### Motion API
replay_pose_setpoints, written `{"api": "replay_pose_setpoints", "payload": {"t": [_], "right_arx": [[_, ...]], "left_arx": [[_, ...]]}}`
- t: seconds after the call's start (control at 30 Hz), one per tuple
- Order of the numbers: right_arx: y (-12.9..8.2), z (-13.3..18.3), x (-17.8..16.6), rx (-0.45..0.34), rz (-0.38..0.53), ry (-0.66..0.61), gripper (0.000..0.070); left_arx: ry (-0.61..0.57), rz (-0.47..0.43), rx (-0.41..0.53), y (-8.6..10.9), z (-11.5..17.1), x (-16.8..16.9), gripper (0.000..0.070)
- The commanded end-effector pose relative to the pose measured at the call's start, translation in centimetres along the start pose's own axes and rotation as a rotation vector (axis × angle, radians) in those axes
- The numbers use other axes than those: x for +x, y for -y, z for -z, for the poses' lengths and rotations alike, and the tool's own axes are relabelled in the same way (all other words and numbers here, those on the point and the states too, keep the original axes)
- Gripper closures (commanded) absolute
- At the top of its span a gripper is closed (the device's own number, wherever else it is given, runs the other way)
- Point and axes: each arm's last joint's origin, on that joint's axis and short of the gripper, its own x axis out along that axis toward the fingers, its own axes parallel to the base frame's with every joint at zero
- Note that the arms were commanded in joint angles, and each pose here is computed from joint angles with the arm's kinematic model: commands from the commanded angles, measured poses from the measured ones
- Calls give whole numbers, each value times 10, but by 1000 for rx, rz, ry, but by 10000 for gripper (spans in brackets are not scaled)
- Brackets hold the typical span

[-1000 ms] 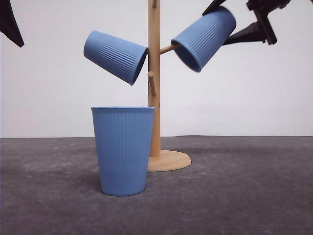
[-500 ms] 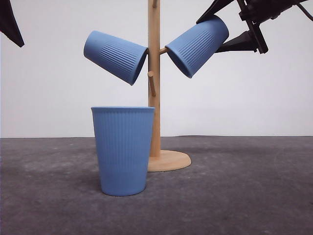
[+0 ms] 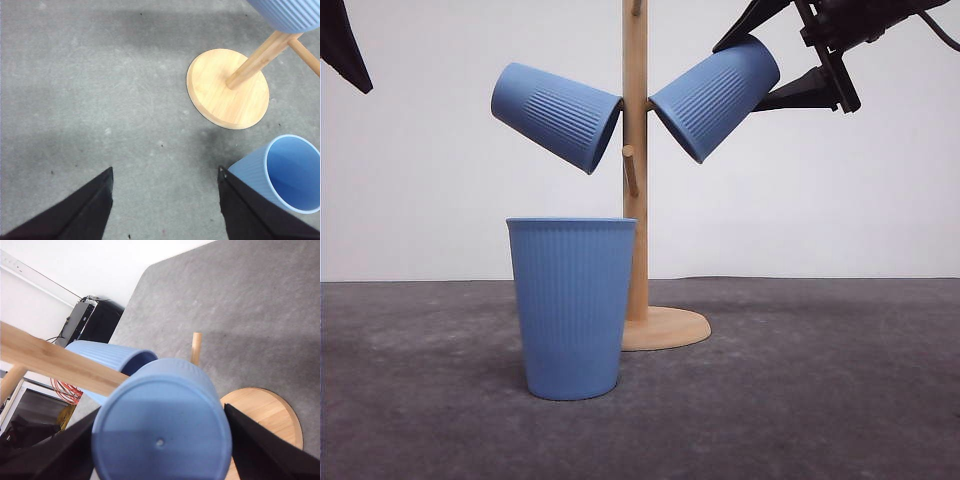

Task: Place three cups

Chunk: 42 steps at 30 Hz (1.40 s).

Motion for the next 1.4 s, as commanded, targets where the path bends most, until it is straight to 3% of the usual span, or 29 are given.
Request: {"api": "replay_pose_setpoints", "payload": {"t": [0.0,0.2,0.6,0.7,1.1,1.2,1.37], "right_arx": [[5,0,5,-14,17,-3,265],[4,1,7,-15,16,-11,190],[5,3,7,-7,19,-26,188],[3,2,6,-17,6,-20,150],[-13,-5,-28,-56,-11,46,126],[-21,-4,-44,-82,37,77,127],[-38,11,-75,-219,297,104,138]], "left_arx": [[20,4,11,1,-4,-2,318],[20,4,12,1,-4,-2,318],[20,4,12,1,-4,-2,318],[20,4,12,1,-4,-2,318],[20,4,11,1,-4,-2,318],[20,4,11,1,-4,-2,318],[20,5,11,1,-4,-2,318]]}}
